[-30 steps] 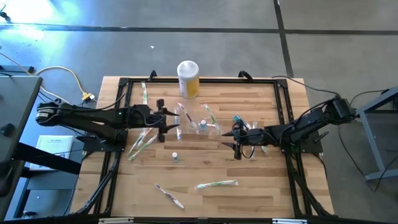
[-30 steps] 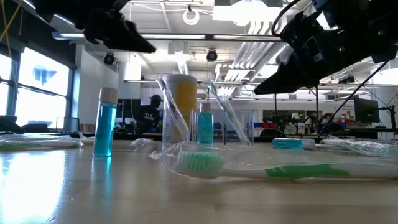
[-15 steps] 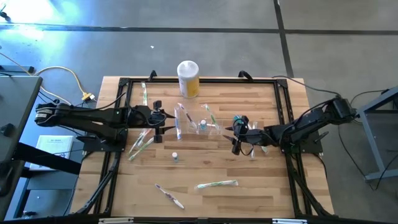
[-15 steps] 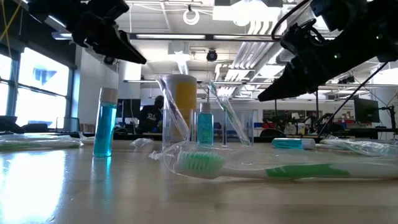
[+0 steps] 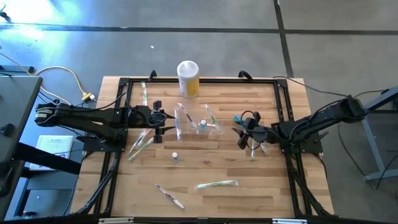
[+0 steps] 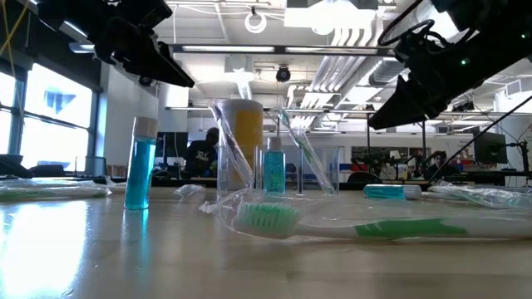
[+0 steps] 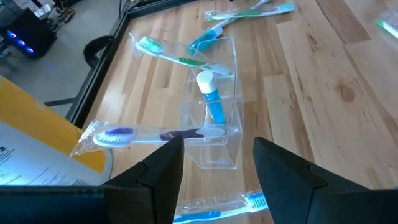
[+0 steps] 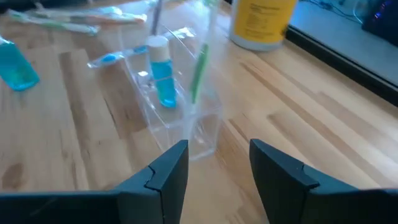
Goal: Pick & Place toothbrushing station
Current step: Put the top mouthwash into the middle section of the transparent organizer
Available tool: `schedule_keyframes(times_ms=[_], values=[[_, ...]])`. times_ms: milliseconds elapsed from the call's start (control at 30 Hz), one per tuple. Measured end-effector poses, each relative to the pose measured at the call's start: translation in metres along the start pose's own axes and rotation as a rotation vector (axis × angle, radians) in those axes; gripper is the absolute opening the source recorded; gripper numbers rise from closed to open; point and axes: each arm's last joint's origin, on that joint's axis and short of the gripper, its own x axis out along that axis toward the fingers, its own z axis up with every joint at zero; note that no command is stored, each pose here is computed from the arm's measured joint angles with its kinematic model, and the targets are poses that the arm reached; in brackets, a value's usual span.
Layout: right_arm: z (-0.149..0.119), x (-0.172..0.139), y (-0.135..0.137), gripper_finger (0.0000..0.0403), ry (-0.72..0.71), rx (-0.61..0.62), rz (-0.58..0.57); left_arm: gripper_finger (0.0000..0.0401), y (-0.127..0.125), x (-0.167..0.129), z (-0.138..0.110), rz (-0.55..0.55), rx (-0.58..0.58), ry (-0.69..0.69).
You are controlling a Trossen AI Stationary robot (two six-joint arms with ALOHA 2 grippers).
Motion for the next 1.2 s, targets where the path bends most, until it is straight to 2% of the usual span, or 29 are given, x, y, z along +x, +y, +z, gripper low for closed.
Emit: schedule_keyframes(times_ms=[233,500,633,733,900,1033,1200], values=[[-0.004,0.005,-0.018,0.0169,0.086,0.098,-0.09,0.0187,0.0,0.0,0.0,0.0,0.001,0.0],[-0.002,0.013,-0.033,0.0227,0.134,0.154,-0.113,0.0187,-0.001,0.0,0.0,-0.043,0.007,-0.011],[-0.001,0.02,-0.049,0.0237,0.205,0.297,-0.111,0.0187,-0.001,0.0,0.0,-0.045,-0.003,-0.011],[-0.004,0.022,-0.06,0.0238,0.272,0.345,-0.113,0.0187,-0.001,0.0,0.0,-0.047,-0.004,-0.012],[-0.005,0.024,-0.069,0.0238,0.322,0.37,-0.112,0.0187,-0.001,0.0,0.0,-0.047,-0.004,-0.011],[-0.005,0.024,-0.068,0.0238,0.33,0.304,-0.086,0.0187,-0.001,0.0,0.0,-0.047,-0.004,-0.011],[-0.011,0.03,-0.068,0.0238,0.363,0.288,-0.117,0.0187,-0.001,0.0,0.0,-0.047,-0.005,-0.012]])
